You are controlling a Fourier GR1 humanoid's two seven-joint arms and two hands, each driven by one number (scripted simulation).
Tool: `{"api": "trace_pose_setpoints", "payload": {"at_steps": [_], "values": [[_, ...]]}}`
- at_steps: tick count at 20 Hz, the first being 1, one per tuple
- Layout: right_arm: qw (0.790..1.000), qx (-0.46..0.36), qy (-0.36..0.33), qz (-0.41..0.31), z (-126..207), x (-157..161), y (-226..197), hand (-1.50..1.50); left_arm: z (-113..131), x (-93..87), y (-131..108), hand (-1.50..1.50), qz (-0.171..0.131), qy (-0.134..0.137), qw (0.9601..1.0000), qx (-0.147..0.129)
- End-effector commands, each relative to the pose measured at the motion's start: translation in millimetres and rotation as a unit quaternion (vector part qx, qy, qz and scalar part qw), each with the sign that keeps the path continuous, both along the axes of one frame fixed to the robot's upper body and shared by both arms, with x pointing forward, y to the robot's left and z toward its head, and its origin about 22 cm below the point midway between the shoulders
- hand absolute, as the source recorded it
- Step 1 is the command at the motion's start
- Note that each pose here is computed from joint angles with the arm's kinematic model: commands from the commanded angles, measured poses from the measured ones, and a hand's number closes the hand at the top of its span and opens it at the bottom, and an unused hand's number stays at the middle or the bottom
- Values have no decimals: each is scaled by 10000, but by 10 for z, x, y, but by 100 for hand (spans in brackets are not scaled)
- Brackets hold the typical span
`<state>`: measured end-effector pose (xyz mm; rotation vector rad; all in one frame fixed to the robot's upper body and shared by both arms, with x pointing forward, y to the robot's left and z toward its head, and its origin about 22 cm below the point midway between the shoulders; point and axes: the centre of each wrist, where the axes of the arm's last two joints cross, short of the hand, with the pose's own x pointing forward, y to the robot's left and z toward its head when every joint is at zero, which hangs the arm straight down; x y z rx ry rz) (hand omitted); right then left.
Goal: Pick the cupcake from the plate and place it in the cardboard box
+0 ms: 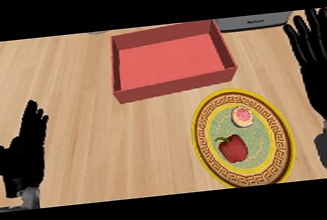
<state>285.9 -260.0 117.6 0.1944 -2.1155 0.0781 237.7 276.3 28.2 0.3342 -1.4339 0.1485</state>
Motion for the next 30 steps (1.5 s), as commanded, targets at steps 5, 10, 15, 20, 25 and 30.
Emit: {"api": "trace_pose_setpoints", "payload": {"at_steps": [5, 10, 15, 20, 25, 30], "values": [[9758, -811, 1594, 1255, -483, -2, -266, -150, 210, 148, 602, 0, -13, 110, 9821, 1881], [8917, -4265, 934, 1196, -259, -60, -599, -150, 109, 118, 618, 0, -184, 338, 9774, 2078], [9636, -1985, 843, 1579, -1147, -152, -1038, -150, -37, 176, 737, 0, -307, 404, 9782, 2012], [9379, -3045, 189, 1652, -985, 177, -1246, -150, 31, 191, 796, 0, -320, 506, 9749, 2146], [8507, -4969, 310, 1687, -658, 320, -1330, -150, 22, 260, 786, 0, -380, 468, 9743, 2169], [7968, -5657, 464, 2071, -430, 635, -1012, -150, -165, 214, 775, 0, -404, 506, 9750, 2124]]}}
